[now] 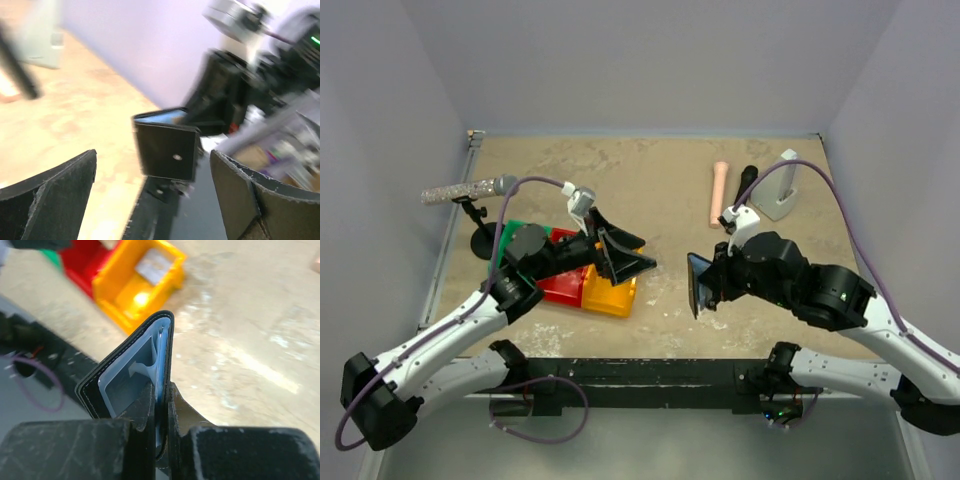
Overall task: Take the credit cards out of the card holder
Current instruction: Open the card holder at the center of the board, then place the card holder at the center of the board.
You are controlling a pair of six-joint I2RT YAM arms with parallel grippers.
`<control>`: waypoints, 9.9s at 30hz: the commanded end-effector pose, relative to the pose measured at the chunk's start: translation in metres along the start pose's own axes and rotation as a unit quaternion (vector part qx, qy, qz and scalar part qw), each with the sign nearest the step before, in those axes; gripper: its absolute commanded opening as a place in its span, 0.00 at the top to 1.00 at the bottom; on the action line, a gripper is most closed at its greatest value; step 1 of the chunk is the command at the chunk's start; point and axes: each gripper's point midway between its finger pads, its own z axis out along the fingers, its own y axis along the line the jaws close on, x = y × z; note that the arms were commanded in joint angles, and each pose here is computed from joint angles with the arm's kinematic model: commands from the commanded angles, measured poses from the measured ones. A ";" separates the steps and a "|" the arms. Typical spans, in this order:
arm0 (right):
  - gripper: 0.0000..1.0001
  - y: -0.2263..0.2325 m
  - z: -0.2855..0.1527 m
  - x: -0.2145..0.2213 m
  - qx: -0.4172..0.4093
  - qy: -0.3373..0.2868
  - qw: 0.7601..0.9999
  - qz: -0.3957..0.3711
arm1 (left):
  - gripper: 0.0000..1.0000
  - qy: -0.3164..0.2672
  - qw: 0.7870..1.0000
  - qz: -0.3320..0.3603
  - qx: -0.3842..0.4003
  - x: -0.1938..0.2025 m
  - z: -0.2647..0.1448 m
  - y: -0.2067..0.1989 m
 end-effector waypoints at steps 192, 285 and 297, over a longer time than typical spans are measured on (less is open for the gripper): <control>1.00 0.041 -0.027 0.018 -0.207 0.020 0.978 -0.034 | 0.61 0.089 0.990 0.105 -0.012 0.030 -0.014 -0.067; 0.74 -0.044 0.090 0.044 -0.047 0.071 0.990 0.108 | 0.42 0.113 0.965 0.035 -0.236 0.091 -0.027 0.058; 0.87 -0.064 0.153 0.111 -0.047 0.086 0.976 0.194 | 0.67 0.173 0.927 -0.012 -0.334 0.140 0.000 0.118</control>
